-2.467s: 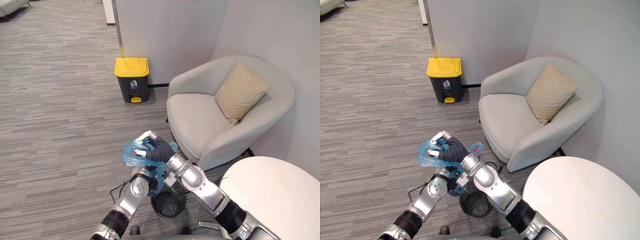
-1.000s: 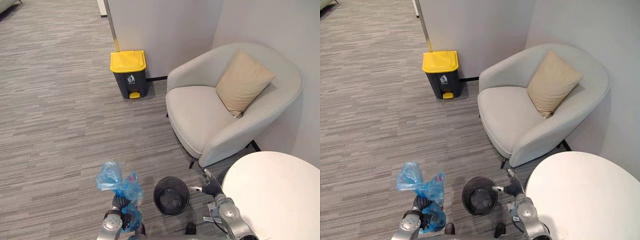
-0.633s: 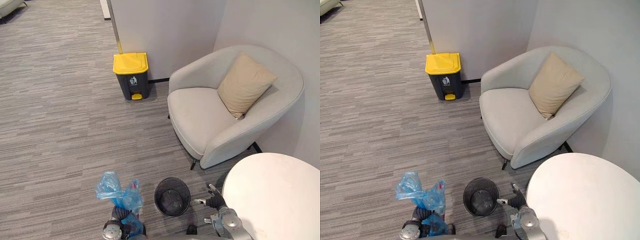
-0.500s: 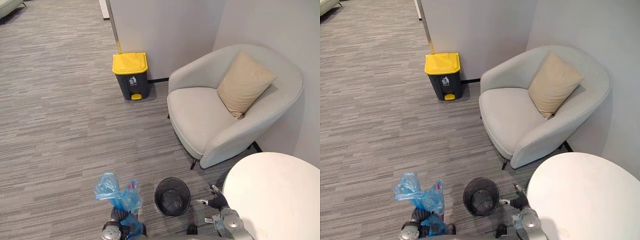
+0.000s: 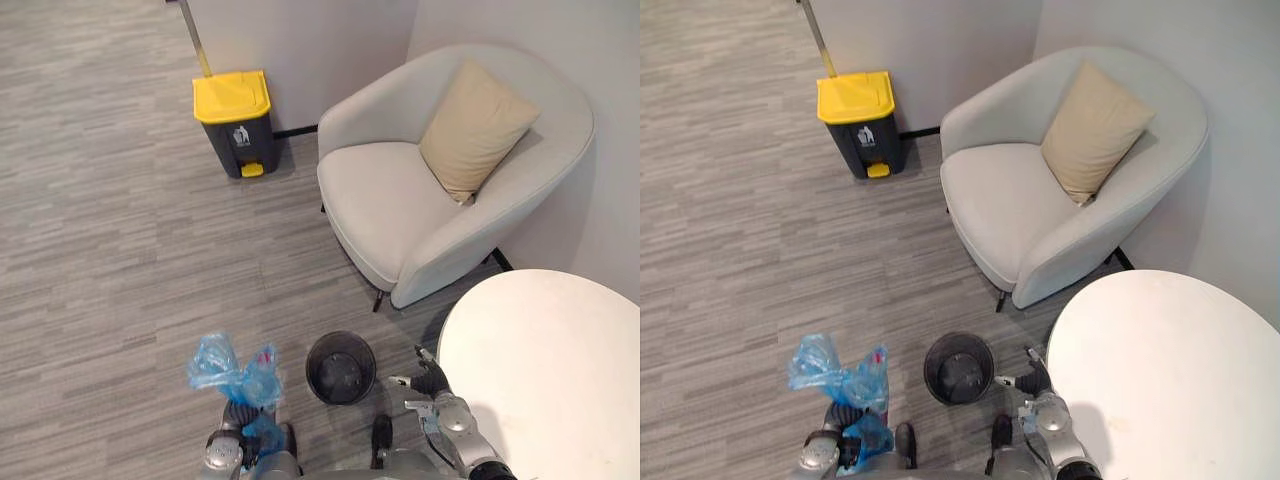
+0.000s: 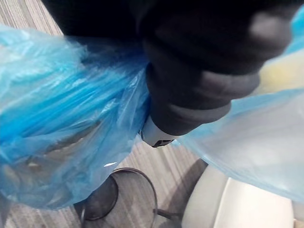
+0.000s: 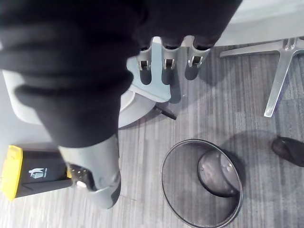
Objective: Gather rubbish on tea table into small bin, then transfer packed bag to large trash can.
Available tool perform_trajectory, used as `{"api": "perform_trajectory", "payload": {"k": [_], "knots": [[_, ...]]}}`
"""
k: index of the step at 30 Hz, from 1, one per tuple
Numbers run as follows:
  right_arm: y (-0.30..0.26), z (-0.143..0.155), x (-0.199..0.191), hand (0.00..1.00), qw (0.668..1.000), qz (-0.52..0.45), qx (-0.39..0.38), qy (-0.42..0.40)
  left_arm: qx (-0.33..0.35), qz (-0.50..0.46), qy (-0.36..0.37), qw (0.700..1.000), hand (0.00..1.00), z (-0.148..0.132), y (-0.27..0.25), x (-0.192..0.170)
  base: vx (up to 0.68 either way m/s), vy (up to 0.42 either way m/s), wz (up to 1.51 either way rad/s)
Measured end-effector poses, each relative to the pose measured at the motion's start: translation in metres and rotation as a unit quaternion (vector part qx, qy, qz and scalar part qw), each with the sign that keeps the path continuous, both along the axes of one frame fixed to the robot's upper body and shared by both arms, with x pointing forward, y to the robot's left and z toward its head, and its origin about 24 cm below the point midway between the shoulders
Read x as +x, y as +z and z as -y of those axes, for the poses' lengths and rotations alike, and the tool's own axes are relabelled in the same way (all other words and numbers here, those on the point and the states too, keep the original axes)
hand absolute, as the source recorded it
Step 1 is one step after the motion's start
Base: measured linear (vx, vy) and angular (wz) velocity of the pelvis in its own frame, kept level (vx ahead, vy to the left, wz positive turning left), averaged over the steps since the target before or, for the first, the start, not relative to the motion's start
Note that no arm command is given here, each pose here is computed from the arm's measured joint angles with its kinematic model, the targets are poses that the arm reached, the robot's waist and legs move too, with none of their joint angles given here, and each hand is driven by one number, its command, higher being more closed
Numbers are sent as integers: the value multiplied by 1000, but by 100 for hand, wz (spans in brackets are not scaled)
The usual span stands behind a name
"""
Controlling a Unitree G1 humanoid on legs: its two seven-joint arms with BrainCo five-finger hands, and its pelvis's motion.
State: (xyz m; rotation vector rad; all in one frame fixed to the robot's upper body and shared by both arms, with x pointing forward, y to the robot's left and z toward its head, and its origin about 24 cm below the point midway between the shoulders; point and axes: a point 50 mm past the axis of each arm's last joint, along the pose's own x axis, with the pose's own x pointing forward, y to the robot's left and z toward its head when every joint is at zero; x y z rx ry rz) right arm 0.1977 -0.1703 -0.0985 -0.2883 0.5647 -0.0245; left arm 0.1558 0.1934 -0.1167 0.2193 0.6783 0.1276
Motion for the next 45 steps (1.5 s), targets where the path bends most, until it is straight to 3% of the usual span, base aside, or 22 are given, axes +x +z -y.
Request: {"api": "perform_trajectory", "payload": {"k": [6,10,19,28,45], "knots": [[6,-11,2,0,1000,22,10,4,-13,33,24,999,100,-1,10,10,-99,-121,53],[17,-1,13,0,999,49,-5,-1,-57,47,33,997,100,25,12,9,-279,-133,30],[17,17,11,0,996,51,7,-72,-55,83,6,995,100,31,25,29,-177,-35,84],[-7,17,-8,0,994,-14,22,-103,-11,34,-19,999,100,9,11,22,-72,152,36],[-21,25,-26,0,988,-65,30,-134,-6,4,-10,1000,100,3,1,6,55,54,43]]}}
